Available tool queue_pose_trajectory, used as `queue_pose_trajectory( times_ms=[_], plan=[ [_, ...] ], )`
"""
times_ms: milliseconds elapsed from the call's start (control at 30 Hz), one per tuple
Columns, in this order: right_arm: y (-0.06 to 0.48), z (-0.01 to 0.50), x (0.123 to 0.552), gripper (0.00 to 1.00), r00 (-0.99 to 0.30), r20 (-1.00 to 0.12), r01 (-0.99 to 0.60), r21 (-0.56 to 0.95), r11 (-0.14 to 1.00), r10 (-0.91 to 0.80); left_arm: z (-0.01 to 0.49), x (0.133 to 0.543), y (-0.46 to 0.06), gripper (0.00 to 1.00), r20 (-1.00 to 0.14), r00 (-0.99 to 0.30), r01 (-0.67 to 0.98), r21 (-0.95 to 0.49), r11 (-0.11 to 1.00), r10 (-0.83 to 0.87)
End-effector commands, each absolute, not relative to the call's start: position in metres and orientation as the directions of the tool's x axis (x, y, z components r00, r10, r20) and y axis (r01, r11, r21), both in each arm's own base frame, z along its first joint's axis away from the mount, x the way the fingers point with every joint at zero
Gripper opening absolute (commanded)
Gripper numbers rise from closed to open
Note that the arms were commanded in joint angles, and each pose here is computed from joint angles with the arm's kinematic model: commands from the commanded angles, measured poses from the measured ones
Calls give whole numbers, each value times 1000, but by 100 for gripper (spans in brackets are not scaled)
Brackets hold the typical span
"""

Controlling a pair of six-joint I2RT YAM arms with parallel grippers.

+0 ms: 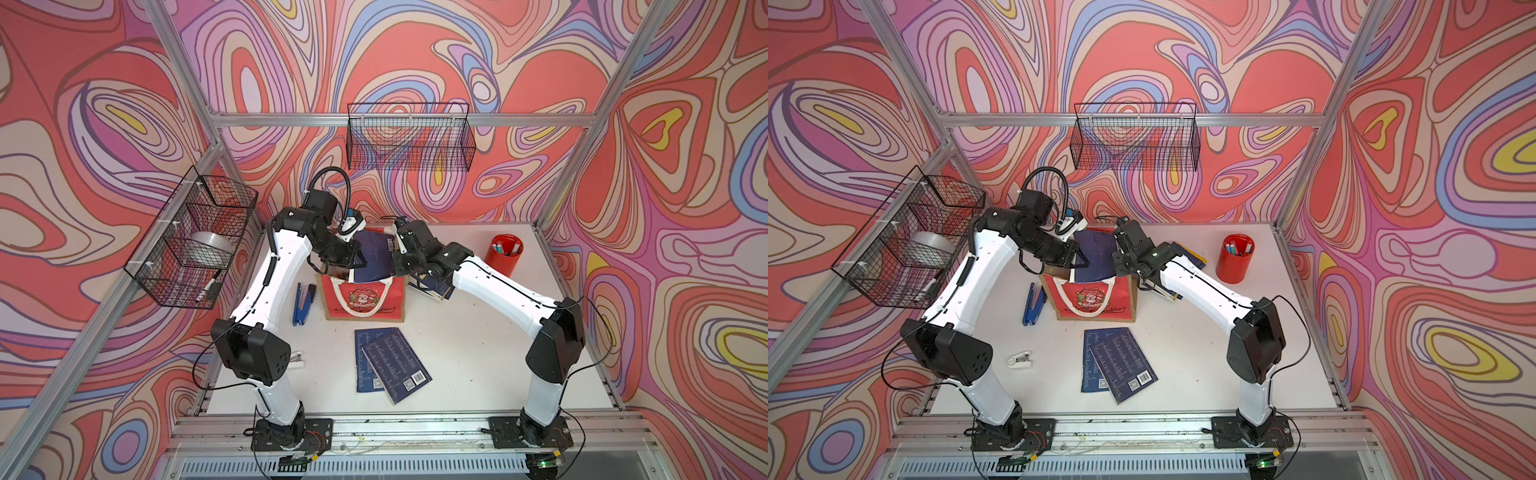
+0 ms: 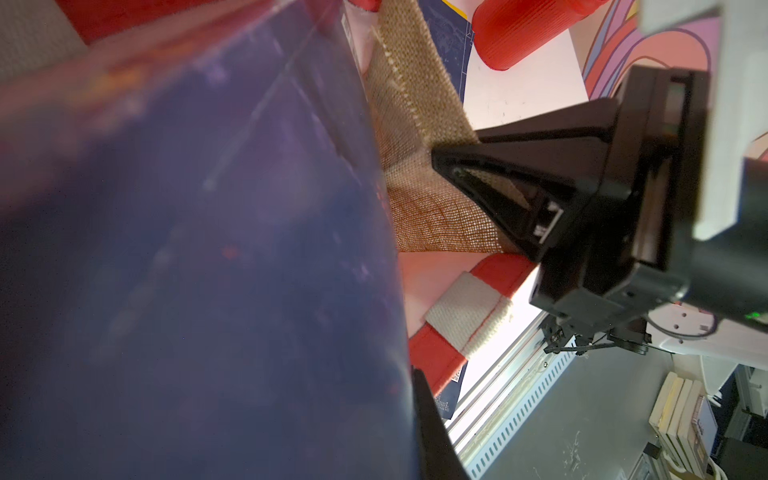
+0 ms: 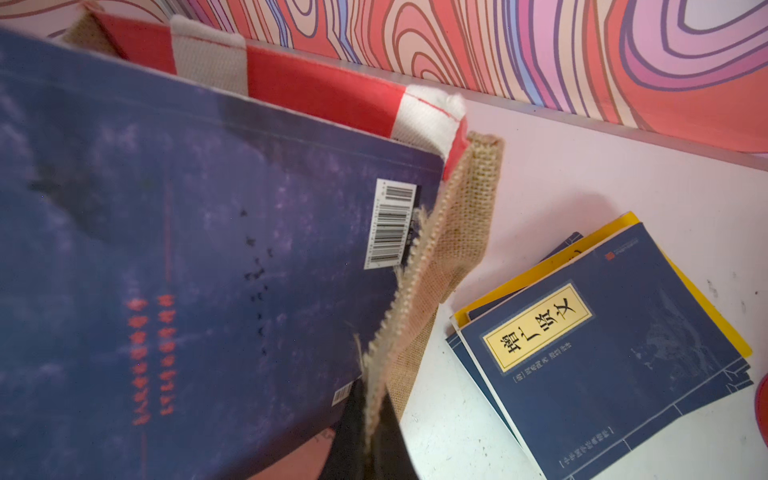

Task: Put the books into the canvas bag
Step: Place the book in the canvas bag.

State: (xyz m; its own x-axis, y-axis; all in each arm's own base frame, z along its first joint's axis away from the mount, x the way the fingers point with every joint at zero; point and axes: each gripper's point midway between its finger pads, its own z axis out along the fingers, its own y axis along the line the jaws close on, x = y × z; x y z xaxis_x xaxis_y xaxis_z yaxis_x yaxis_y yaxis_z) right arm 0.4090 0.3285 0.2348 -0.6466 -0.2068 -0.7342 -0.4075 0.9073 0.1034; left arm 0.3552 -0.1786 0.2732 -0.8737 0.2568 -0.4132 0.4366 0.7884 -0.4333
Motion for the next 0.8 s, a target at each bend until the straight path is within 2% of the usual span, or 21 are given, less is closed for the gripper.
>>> queue_pose_trajectory(
  times_ms=[0,100,267,533,667,767],
  plan=[
    [330,250,401,6,-627,-755,-425,126,897,-191,259,370,-189,0,-395,-880,442,-474,761,265],
    [326,249,403,6,-625,-758,-406,112,907,-186,257,364,-192,0,-355,-887,447,-507,737,294],
    [319,247,406,5,-625,-763,-367,102,925,-164,281,355,-169,0,-446,-863,443,-437,783,239],
    [313,253,412,4,-605,-779,-339,69,938,-161,291,332,-139,0,-477,-854,408,-362,838,209],
    [320,262,411,4,-577,-800,-380,82,921,-167,292,336,-152,0,-474,-854,435,-423,795,214],
    [326,266,408,4,-552,-815,-422,93,902,-175,282,347,-167,0,-412,-884,422,-505,752,220]
  ],
)
